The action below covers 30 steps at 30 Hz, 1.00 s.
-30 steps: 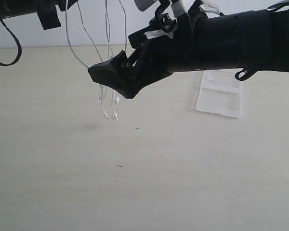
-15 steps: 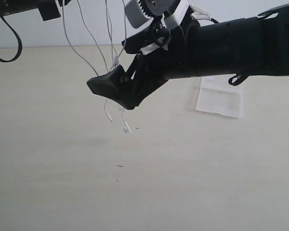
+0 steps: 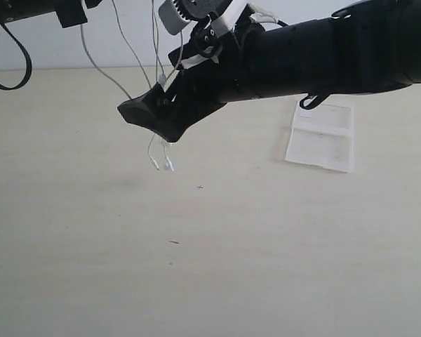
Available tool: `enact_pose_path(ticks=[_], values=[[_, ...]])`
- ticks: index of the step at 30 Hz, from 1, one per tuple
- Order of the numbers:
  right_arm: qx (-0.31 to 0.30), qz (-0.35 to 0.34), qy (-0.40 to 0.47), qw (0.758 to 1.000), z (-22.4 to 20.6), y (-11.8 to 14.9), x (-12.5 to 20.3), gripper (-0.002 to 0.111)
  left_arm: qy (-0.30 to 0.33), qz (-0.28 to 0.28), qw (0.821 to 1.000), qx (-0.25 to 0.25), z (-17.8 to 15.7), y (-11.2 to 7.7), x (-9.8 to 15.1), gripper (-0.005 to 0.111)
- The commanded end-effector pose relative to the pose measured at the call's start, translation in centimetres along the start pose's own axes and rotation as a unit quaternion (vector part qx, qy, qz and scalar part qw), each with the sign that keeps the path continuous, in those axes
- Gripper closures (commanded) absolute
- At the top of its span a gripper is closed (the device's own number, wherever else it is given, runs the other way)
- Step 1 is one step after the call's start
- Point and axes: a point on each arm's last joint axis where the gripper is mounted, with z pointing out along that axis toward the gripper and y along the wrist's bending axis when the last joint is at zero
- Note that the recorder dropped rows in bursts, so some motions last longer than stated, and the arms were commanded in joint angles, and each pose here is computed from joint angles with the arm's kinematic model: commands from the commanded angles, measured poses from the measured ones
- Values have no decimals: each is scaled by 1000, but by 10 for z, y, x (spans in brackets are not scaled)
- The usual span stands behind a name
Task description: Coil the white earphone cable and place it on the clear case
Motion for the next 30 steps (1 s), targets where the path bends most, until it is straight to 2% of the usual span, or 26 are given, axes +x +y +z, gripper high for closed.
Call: enact_pose_path(ticks=[1, 17, 21, 26, 30], values=[[-2, -2, -5, 1000, 7, -5, -3, 4, -7, -9, 1000, -4, 0, 1, -2, 107], [-15, 60, -15, 998, 9, -4, -8, 4, -7, -8, 1000, -4, 0, 1, -2, 107], [-32, 61, -22, 997, 8, -1, -9, 4, -7, -8, 1000, -4, 0, 1, -2, 107], [-22, 61, -18, 998, 8, -3, -8, 4, -7, -10, 1000, -4, 0, 1, -2, 107], [-23, 57, -25, 998, 8, -4, -13, 9, -7, -10, 1000, -4, 0, 1, -2, 107]])
